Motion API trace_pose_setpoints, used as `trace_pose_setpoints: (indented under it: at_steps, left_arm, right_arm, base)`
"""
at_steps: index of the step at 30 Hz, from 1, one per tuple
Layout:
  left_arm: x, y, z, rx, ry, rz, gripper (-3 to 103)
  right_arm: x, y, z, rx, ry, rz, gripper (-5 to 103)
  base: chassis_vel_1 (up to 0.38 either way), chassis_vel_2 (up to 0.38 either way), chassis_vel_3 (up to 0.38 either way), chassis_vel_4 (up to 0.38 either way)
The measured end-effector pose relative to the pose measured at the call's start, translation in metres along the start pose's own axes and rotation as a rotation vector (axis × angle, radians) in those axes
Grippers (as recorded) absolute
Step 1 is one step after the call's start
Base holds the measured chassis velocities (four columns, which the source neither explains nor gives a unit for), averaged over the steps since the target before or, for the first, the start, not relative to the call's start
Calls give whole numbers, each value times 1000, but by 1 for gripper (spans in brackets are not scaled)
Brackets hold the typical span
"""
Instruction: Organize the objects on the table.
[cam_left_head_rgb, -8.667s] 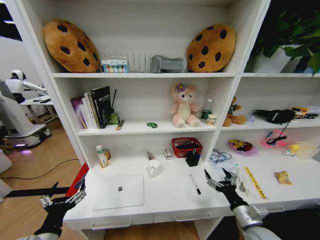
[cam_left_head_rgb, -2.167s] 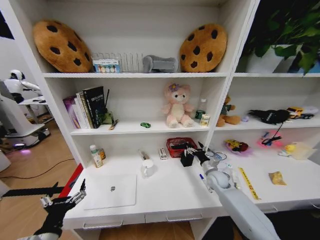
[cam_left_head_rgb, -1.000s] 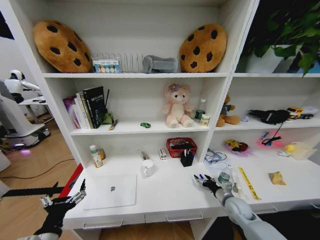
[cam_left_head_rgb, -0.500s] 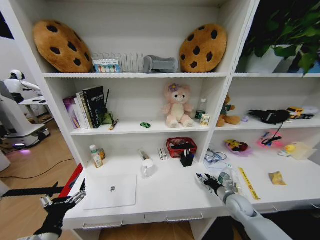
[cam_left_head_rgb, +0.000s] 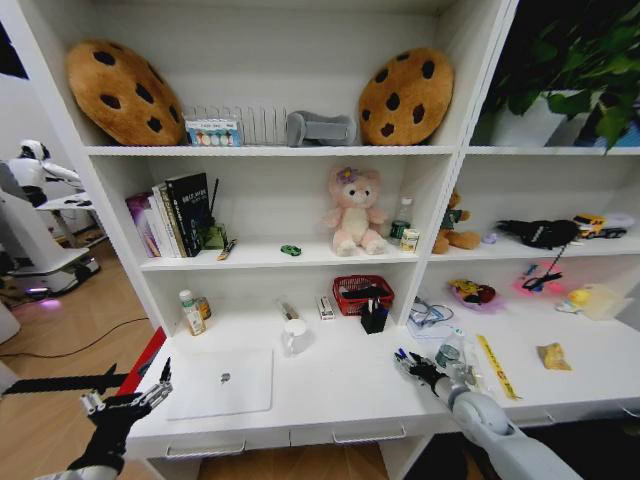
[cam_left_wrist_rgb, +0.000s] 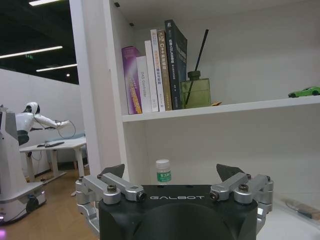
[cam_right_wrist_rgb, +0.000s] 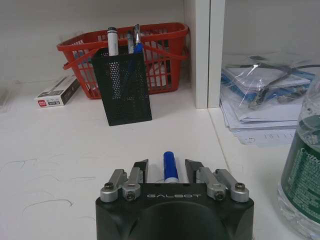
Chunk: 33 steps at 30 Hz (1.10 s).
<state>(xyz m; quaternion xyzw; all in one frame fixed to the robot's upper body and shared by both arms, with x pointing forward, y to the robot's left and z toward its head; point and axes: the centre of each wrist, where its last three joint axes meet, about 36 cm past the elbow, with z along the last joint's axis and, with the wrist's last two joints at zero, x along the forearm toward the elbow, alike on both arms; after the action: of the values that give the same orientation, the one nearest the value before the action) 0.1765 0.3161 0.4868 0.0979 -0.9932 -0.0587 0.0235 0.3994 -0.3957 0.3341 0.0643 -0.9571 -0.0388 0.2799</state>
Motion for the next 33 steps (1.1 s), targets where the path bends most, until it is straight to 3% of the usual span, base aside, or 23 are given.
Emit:
trace_pose_setpoints:
  at_steps: [2,6,9,13,16,18,19,21,23,26,33]
  left_arm:
    - [0,0,0,0,0,0,100]
    - [0,0,0,0,0,0,100]
    - [0,0,0,0,0,0,100]
    - [0,0,0,0,0,0,100]
    - [0,0,0,0,0,0,100]
    - [0,0,0,0,0,0,100]
    - [0,0,0,0,0,0,100]
    - [0,0,0,0,0,0,100]
    - [0,0,0,0,0,0,100]
    - [0,0,0,0,0,0,100]
    - [0,0,0,0,0,0,100]
  right_arm:
    - [-2,1,-2,18,1,-1,33]
    - [-2,1,-2,28,2,-2,27]
    - [-1,1,-3,31,0,-2,13]
    - [-1,-1,-4,32,-5,-3,12]
    - [-3,-2,-7,44,-69,-10,12]
    - [-12,-5,-5,144,-214,-10,12]
    - [-12,-5,-5,144,-214,-10,12]
    - [-21,-4,-9,226,-352,-22,12]
    - [-23,-2,-11,235,-384,-21,12]
    - [-46,13,-20,250,-523,-16,12]
    - [-76,33,-29,272,-574,4,12]
  base:
    - [0,0,0,0]
    - [0,0,0,0]
    - [0,0,0,0]
    - [0,0,0,0]
    - [0,0,0,0]
    - [0,0,0,0]
    - [0,0,0,0]
    - [0,0,0,0]
    - [0,0,0,0]
    - [0,0,0,0]
    - [0,0,0,0]
